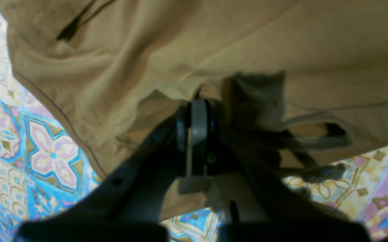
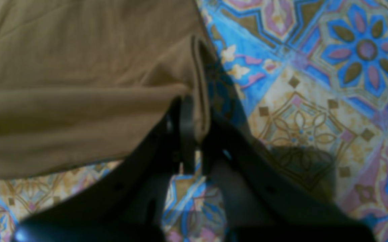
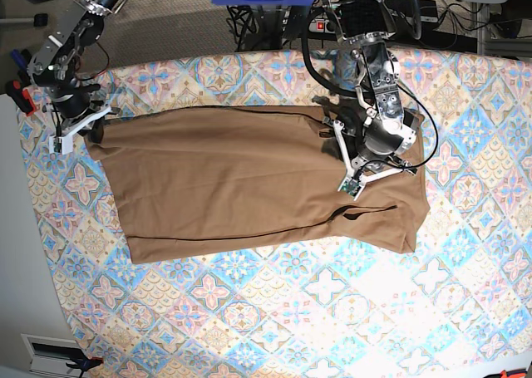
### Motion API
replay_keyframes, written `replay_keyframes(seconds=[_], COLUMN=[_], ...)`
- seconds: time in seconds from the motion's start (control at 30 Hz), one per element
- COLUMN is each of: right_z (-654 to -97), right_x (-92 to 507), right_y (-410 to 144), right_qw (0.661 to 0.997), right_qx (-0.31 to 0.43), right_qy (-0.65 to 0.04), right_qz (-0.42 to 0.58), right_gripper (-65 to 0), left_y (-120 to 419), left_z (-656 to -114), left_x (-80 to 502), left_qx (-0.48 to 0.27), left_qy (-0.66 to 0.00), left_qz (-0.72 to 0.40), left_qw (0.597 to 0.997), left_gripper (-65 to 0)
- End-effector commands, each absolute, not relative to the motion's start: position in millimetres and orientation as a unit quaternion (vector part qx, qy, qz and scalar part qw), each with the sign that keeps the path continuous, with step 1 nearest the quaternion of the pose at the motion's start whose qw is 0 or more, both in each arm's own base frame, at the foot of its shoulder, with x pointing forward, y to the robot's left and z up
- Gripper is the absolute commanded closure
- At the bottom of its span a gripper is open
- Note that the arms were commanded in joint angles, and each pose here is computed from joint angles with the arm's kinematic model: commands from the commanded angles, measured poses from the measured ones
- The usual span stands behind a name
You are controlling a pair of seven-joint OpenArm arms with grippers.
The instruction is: Layout the t-shirt on the table in an organized manner, then fold the t-shirt properly
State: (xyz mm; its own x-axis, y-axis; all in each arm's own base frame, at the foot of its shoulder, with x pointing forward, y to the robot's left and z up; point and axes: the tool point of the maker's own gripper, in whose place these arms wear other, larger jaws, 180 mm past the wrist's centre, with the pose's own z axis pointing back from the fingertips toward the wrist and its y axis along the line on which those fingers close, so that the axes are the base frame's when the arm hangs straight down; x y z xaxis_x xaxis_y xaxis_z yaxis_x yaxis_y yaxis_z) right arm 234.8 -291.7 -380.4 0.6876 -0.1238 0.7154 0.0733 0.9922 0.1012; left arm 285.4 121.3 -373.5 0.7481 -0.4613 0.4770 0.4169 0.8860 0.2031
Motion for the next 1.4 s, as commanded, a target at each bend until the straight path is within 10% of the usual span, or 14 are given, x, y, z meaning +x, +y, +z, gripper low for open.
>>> replay_keyframes(seconds=[0.0, 1.37], right_z=[-363, -418], right_x=[246, 279], right_y=[-298, -285], right_qw=[0.907, 0.915], right_qx=[0.023, 0.111], right_qy=[-0.419, -0.37], right_qz=[-0.046, -0.115], right_gripper=[0.0, 0.0], left_y=[126, 169], left_z=[-364, -368], left_x=[293, 284], left_qx=[0.051, 0.079], left_qy=[-0.284, -0.268], left_qz=[-0.234, -0.189], left_qw=[0.928, 0.941], left_gripper=[0.0, 0.0])
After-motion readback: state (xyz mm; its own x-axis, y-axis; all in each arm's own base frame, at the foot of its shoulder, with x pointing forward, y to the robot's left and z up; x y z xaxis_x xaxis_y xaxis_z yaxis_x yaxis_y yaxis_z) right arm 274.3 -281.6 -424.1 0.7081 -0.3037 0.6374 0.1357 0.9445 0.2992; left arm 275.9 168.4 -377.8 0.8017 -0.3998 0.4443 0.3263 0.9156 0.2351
